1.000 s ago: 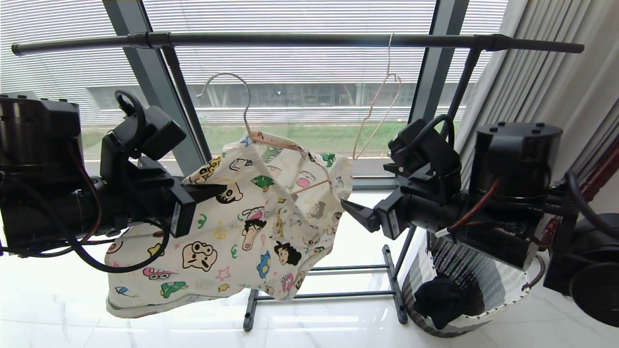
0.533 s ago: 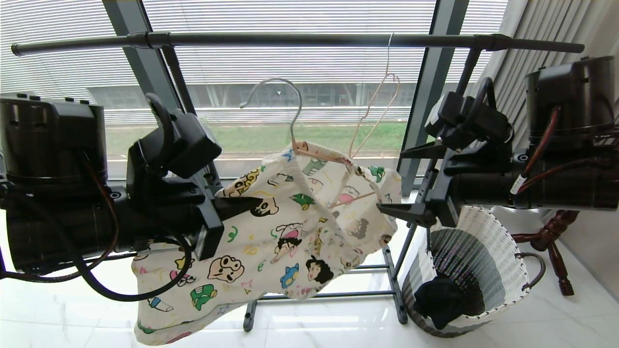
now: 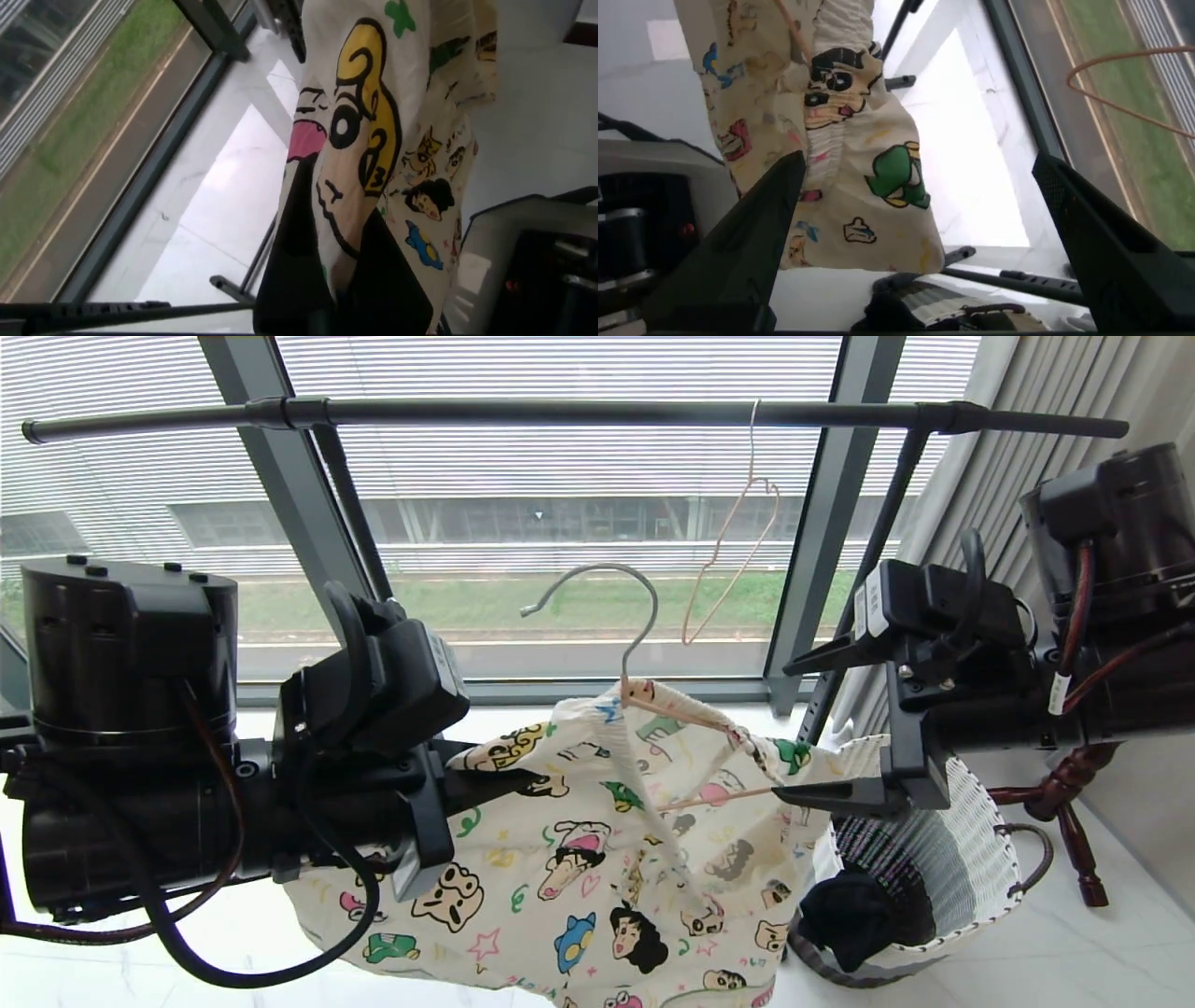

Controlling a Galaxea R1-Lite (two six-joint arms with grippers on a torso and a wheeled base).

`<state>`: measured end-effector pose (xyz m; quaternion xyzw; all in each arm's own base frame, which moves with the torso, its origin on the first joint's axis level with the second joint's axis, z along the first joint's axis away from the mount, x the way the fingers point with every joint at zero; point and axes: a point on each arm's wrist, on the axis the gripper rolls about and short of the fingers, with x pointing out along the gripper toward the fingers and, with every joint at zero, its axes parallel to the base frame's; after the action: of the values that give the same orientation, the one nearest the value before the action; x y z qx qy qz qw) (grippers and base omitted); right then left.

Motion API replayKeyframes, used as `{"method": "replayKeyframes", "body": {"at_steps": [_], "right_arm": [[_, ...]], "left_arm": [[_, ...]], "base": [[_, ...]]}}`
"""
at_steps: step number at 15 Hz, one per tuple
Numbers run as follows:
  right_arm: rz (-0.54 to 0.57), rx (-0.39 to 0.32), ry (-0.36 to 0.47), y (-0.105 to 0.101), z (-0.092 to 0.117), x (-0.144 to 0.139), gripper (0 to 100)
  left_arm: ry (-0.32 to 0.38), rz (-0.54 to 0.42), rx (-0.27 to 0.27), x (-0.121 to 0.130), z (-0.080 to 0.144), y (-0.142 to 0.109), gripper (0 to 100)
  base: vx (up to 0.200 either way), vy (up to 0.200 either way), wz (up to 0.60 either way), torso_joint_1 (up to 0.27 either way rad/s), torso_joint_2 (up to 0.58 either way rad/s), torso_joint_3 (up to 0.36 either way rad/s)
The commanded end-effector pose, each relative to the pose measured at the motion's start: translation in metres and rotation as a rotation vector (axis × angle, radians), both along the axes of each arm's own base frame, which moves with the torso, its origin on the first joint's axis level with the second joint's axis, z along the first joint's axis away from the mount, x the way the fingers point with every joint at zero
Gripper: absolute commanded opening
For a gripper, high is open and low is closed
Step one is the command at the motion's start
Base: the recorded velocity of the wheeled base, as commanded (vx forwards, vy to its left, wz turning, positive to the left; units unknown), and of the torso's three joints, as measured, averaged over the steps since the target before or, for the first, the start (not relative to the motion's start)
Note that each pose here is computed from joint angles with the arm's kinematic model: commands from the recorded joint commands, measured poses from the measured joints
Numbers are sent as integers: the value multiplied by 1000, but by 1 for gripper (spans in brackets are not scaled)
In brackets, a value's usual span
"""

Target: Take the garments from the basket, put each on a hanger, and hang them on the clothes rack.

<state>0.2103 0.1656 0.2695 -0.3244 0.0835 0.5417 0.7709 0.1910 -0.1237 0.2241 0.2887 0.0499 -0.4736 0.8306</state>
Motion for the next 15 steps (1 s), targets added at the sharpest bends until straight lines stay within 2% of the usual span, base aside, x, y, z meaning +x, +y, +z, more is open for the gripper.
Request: {"method": "replayKeyframes", "body": {"at_steps": [1,4,6,9,13,14,15], "right_arm": [[54,-22,28,7,-5,-4,100],[101,-59,46,16,-14,-6,100],[144,-86,62,33,-24,-2,100],[159,-110,61,39,-30,-1,100],[168,-107,69,41,-32,1,100],[172,-101,70,41,-32,1,0],[176,-98,70,41,-31,0,0]], "left_arm": [[-7,-26,-2,-4,1,-4,0],[-11,-52,-1,-8,2,-8,0],[-27,-140,2,-21,3,-21,0],[-33,-153,12,-24,1,-21,0],[-34,-171,13,-27,1,-24,0],[-34,-171,13,-27,1,-24,0],[-34,-171,13,-27,1,-24,0]], "base": [[0,0,0,0,0,0],[0,0,0,0,0,0],[0,0,0,0,0,0],[0,0,0,0,0,0],[0,0,0,0,0,0],[0,0,0,0,0,0],[0,0,0,0,0,0]]}}
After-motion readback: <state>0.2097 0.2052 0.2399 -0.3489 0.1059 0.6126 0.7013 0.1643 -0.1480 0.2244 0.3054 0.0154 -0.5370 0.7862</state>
